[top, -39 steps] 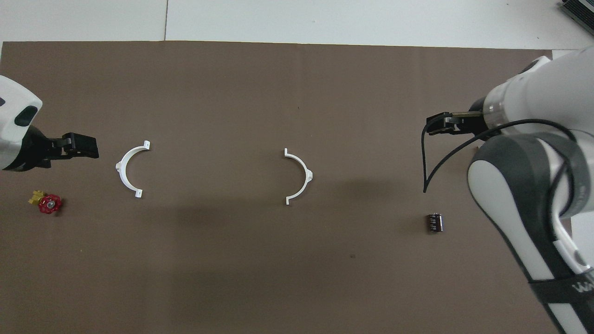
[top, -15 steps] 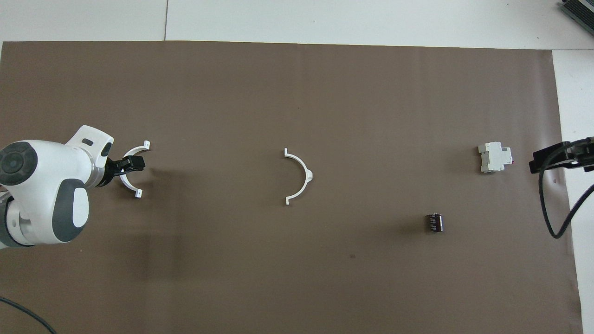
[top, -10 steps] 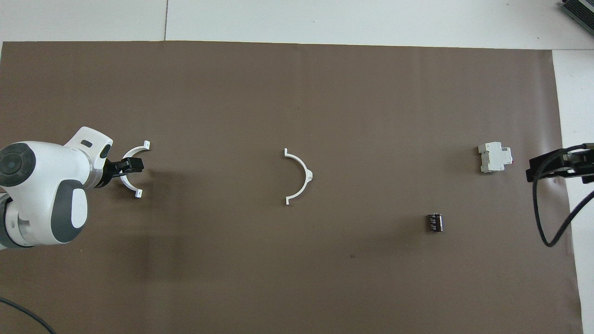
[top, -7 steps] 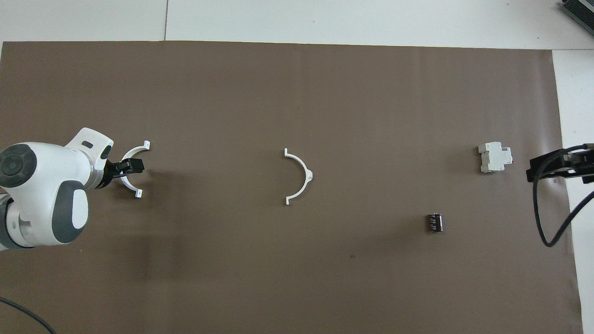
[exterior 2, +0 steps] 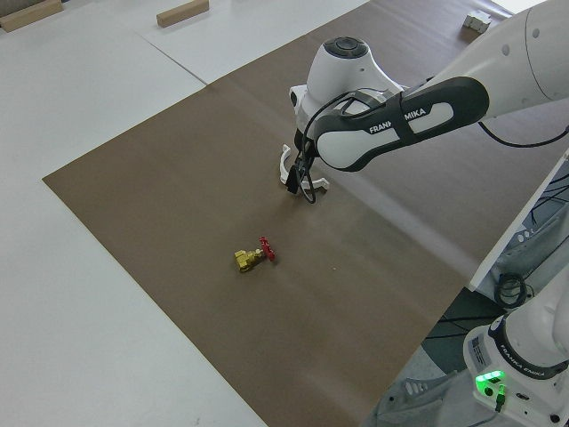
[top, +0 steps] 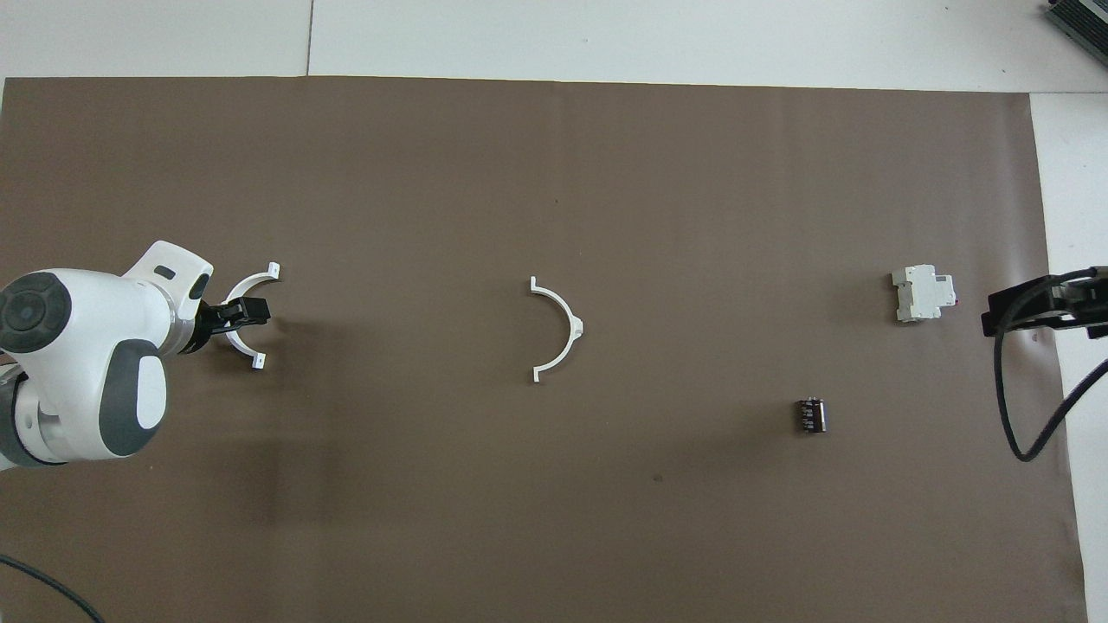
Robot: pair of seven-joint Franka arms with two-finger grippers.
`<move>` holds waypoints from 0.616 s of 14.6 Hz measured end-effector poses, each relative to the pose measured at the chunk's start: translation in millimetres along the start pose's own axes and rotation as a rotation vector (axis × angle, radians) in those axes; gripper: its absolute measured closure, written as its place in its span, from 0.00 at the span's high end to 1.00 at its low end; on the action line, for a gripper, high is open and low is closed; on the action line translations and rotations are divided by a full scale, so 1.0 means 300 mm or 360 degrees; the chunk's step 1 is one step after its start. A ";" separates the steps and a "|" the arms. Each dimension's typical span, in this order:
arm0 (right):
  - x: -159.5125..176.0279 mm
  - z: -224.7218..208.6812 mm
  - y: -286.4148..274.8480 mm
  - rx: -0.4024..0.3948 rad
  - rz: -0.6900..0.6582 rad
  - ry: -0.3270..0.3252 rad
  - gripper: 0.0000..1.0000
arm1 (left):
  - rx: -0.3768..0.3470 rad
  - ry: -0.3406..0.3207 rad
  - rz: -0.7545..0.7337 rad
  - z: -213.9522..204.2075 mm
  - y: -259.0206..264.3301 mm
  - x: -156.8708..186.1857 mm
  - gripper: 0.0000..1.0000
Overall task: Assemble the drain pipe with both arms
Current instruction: 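Grasp the other white clamp half with the left gripper, then carry the clamp half toward the centered half with the left gripper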
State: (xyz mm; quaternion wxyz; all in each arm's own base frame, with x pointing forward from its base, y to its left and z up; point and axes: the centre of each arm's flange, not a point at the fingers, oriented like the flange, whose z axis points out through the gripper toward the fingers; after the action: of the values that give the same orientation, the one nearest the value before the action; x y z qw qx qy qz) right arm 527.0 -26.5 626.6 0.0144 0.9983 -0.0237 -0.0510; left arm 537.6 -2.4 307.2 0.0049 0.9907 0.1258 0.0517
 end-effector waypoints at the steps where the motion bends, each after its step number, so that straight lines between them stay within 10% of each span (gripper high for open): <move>1: 0.000 0.001 0.000 0.0000 0.0000 -0.0001 1.00 | 0.0000 0.0001 0.0000 0.000 0.000 0.000 0.86; 4: 0.000 0.001 0.000 0.0000 0.0000 -0.0001 1.00 | -0.0001 0.0002 0.0002 0.000 0.000 0.000 0.74; 9: 0.000 0.001 0.000 0.0000 0.0000 -0.0001 1.00 | 0.0001 0.0000 0.0056 0.003 -0.004 -0.001 0.15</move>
State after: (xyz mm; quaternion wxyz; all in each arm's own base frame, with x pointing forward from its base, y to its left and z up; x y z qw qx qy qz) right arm 527.0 -26.4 626.4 0.0143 0.9983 -0.0237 -0.0512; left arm 537.2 -1.4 306.4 0.0038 0.9927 0.1085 0.0517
